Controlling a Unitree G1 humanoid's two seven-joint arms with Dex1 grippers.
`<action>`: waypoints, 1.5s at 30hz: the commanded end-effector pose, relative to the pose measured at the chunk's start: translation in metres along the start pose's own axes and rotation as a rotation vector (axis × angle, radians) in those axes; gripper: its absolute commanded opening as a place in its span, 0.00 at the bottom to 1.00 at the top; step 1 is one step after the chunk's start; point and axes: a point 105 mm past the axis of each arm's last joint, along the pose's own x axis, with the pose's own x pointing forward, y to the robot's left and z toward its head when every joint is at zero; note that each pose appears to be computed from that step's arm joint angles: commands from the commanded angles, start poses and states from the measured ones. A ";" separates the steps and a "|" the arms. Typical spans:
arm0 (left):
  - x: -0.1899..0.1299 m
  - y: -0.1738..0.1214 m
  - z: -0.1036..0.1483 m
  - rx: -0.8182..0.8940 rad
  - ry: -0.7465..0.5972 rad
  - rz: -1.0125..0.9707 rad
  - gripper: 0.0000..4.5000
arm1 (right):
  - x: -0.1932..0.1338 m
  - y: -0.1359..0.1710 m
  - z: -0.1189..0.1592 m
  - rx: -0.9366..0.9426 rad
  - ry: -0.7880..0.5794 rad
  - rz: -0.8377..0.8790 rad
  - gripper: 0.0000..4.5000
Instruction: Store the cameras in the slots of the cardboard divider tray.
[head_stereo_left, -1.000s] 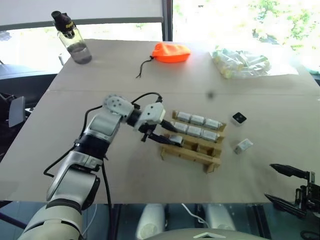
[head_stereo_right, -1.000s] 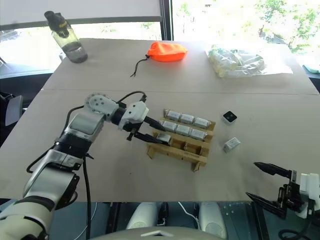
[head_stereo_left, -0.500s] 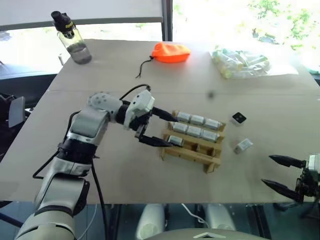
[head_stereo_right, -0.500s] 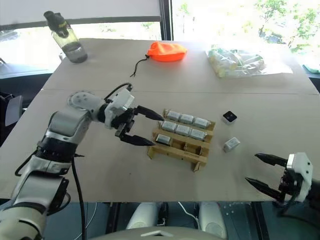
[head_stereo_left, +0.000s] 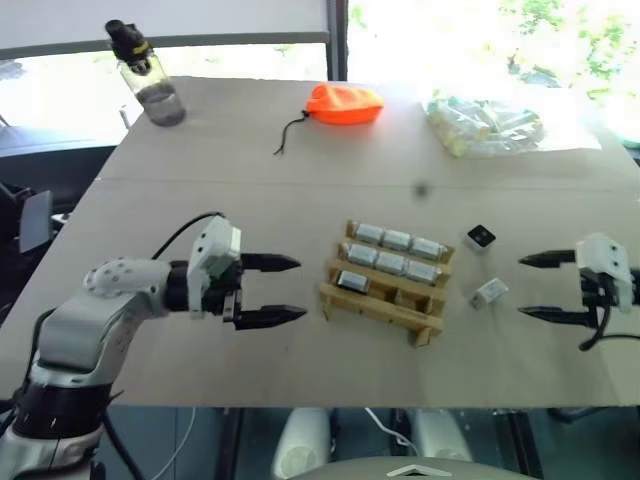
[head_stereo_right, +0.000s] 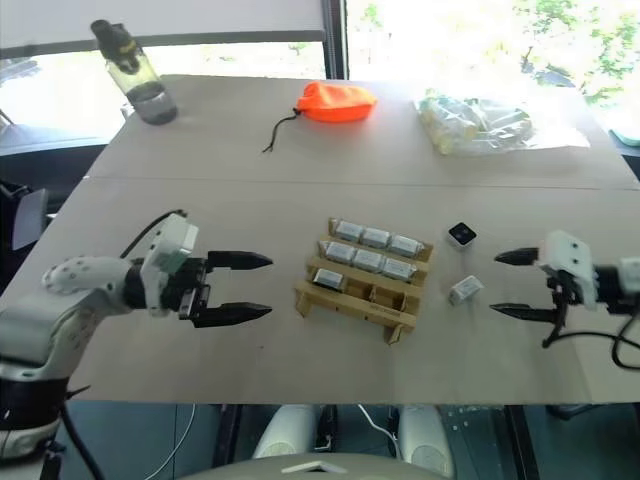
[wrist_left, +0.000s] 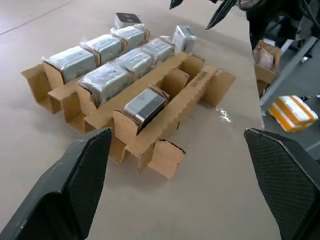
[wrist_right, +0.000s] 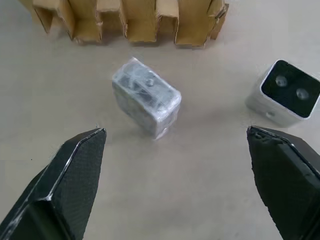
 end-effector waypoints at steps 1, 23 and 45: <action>-0.004 -0.007 0.011 0.048 -0.019 0.031 0.98 | 0.003 -0.001 0.001 -0.092 0.064 0.112 1.00; -0.018 -0.026 0.005 0.167 0.005 0.087 1.00 | 0.033 -0.004 0.013 -0.318 0.133 0.345 0.16; -0.017 -0.004 0.009 0.243 0.041 0.036 1.00 | 0.096 0.037 0.141 0.229 -0.125 -0.034 0.16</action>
